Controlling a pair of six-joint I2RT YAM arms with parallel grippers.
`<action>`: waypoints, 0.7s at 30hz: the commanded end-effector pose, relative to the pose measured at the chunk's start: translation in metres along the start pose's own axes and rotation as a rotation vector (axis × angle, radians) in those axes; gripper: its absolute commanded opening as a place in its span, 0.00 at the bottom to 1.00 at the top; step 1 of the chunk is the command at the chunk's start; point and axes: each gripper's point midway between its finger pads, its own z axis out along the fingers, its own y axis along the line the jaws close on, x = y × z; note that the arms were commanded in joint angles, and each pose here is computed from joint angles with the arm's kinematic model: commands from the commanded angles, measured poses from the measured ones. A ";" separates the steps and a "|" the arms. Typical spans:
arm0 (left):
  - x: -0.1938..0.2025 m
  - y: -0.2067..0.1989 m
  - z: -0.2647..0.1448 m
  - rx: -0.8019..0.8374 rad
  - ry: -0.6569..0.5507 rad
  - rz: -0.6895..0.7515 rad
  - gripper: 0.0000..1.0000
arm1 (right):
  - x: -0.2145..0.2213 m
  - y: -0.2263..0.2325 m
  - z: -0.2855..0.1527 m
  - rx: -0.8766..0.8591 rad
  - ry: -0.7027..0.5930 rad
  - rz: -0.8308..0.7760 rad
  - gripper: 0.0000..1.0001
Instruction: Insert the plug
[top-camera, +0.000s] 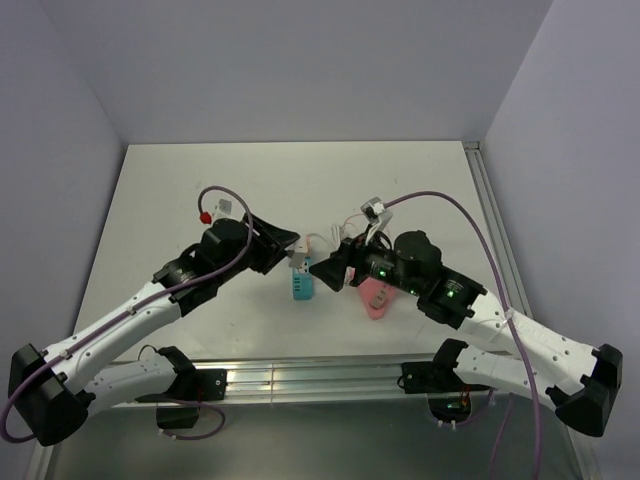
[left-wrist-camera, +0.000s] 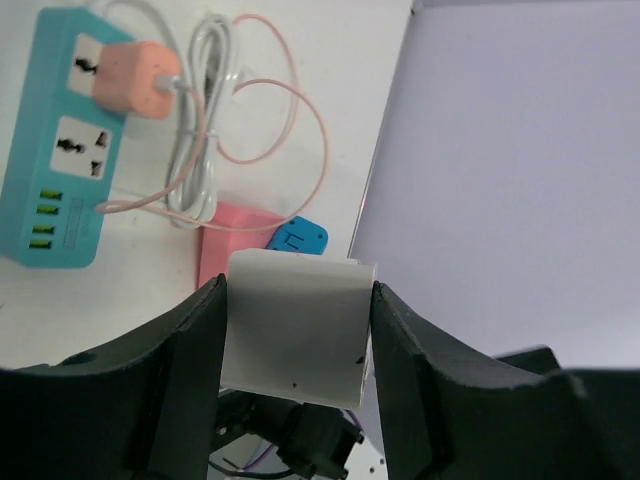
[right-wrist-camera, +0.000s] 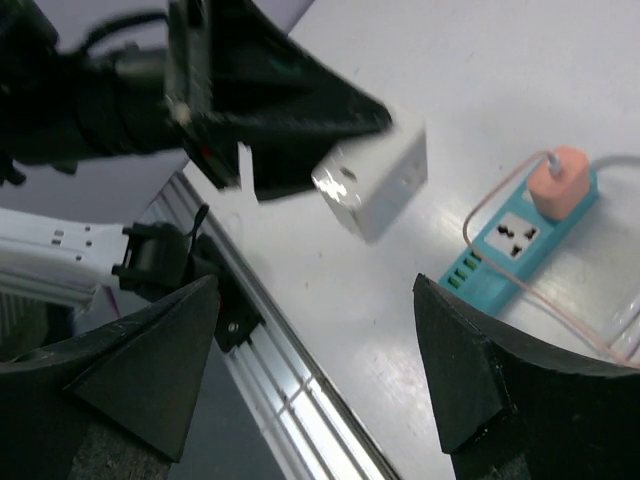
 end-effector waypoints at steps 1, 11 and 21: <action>-0.010 -0.019 -0.003 0.010 -0.091 -0.185 0.00 | -0.044 0.011 0.011 0.070 -0.161 -0.072 0.85; -0.010 -0.018 -0.017 0.032 -0.135 -0.337 0.00 | -0.029 0.010 0.040 0.189 -0.185 -0.151 0.81; 0.004 -0.023 -0.010 0.024 -0.068 -0.379 0.00 | -0.017 0.008 0.064 0.246 -0.217 -0.189 0.69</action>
